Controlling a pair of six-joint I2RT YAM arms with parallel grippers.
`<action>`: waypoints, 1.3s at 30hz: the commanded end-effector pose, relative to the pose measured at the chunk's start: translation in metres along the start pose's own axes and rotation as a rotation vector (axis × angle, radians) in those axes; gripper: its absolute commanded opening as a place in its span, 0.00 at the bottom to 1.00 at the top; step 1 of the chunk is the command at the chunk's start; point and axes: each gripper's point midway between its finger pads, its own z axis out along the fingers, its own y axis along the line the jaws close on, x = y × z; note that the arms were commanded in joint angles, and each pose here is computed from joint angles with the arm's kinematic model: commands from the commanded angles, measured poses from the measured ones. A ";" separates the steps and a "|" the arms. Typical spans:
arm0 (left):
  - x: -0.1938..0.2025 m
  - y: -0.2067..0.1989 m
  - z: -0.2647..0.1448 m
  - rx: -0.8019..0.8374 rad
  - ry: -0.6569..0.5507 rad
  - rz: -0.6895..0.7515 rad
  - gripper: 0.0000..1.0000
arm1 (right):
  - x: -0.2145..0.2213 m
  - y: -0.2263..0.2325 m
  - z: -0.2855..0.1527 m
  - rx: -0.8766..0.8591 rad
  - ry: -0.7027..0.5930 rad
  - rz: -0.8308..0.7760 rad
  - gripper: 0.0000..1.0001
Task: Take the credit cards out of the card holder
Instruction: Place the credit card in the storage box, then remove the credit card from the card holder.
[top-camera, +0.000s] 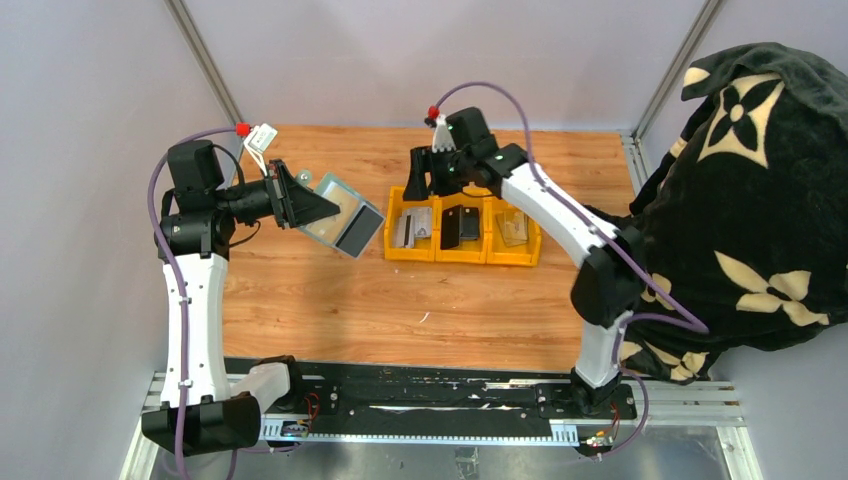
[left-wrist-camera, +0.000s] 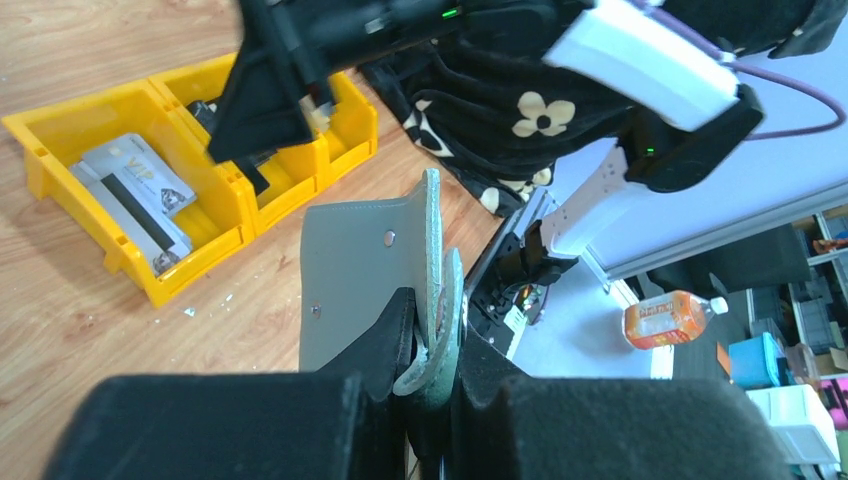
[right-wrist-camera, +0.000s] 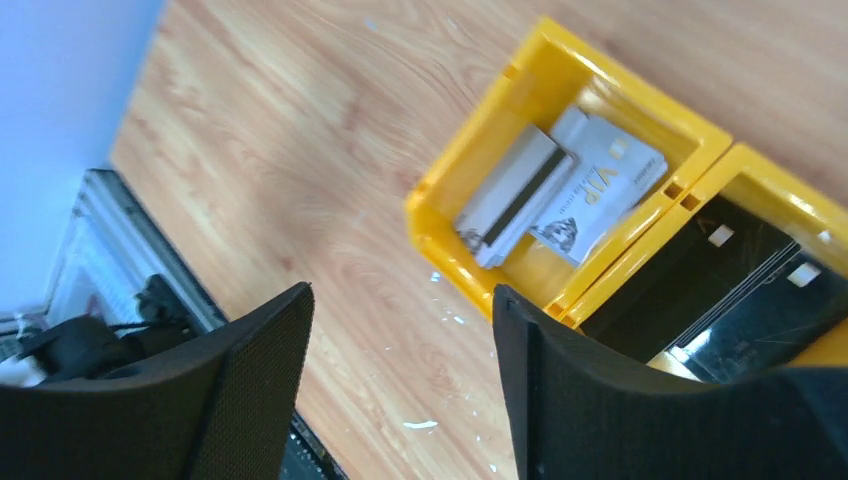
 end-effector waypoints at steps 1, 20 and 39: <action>0.001 -0.021 -0.002 0.070 0.003 0.051 0.00 | -0.028 0.062 -0.073 -0.177 -0.143 -0.196 0.78; 0.050 -0.061 0.021 0.232 0.148 0.104 0.00 | 0.040 0.223 -0.165 -0.838 0.004 -0.572 0.69; 0.049 -0.066 0.019 0.239 0.153 0.084 0.70 | 0.009 0.215 -0.172 -0.831 -0.197 -0.374 0.00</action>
